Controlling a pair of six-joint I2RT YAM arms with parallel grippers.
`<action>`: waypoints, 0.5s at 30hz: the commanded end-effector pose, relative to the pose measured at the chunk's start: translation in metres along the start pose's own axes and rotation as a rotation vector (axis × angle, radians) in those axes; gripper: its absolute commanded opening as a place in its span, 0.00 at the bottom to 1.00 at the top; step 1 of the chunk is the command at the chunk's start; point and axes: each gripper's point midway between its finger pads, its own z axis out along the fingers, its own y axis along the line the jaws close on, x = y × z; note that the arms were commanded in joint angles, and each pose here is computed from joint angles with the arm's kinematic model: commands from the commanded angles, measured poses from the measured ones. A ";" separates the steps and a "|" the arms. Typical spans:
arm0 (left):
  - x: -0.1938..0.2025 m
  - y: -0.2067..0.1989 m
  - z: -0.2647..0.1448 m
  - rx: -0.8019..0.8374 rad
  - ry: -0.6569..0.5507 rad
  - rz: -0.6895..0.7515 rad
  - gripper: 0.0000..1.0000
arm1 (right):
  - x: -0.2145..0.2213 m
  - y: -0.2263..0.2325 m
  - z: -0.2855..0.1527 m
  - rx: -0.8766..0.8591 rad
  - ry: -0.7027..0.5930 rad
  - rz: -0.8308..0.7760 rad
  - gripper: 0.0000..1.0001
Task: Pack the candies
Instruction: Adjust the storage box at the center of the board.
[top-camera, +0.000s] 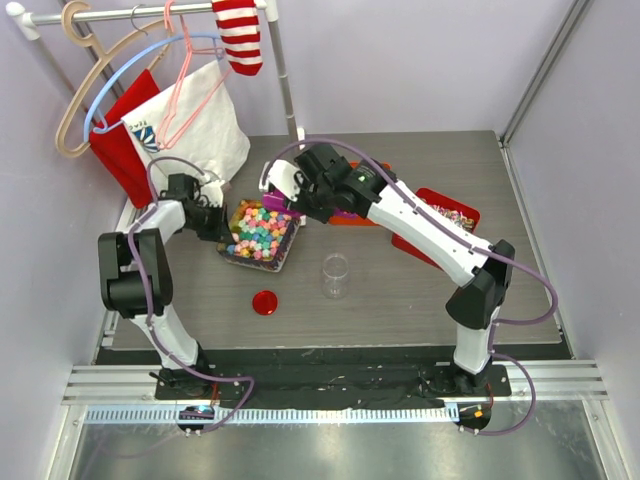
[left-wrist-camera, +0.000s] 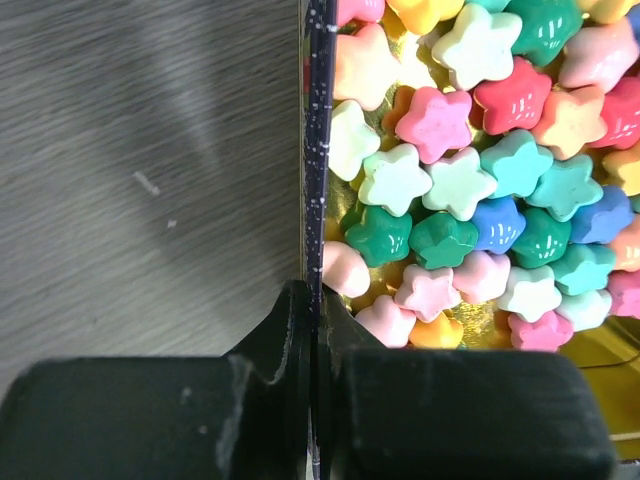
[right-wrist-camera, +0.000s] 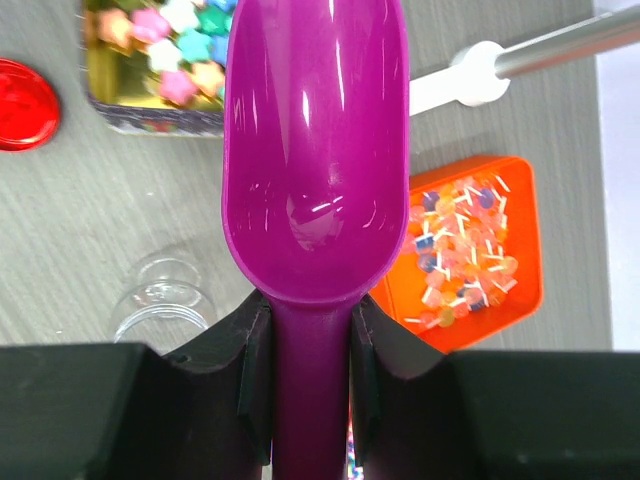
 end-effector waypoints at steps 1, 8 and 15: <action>-0.043 -0.008 -0.032 -0.047 -0.199 0.064 0.00 | -0.007 -0.017 0.005 0.116 0.037 -0.048 0.01; -0.049 0.008 -0.045 -0.193 -0.260 0.068 0.00 | 0.004 -0.023 0.038 0.185 0.147 -0.116 0.01; -0.043 0.015 -0.045 -0.295 -0.255 0.090 0.00 | 0.009 -0.028 0.059 0.225 0.214 -0.160 0.01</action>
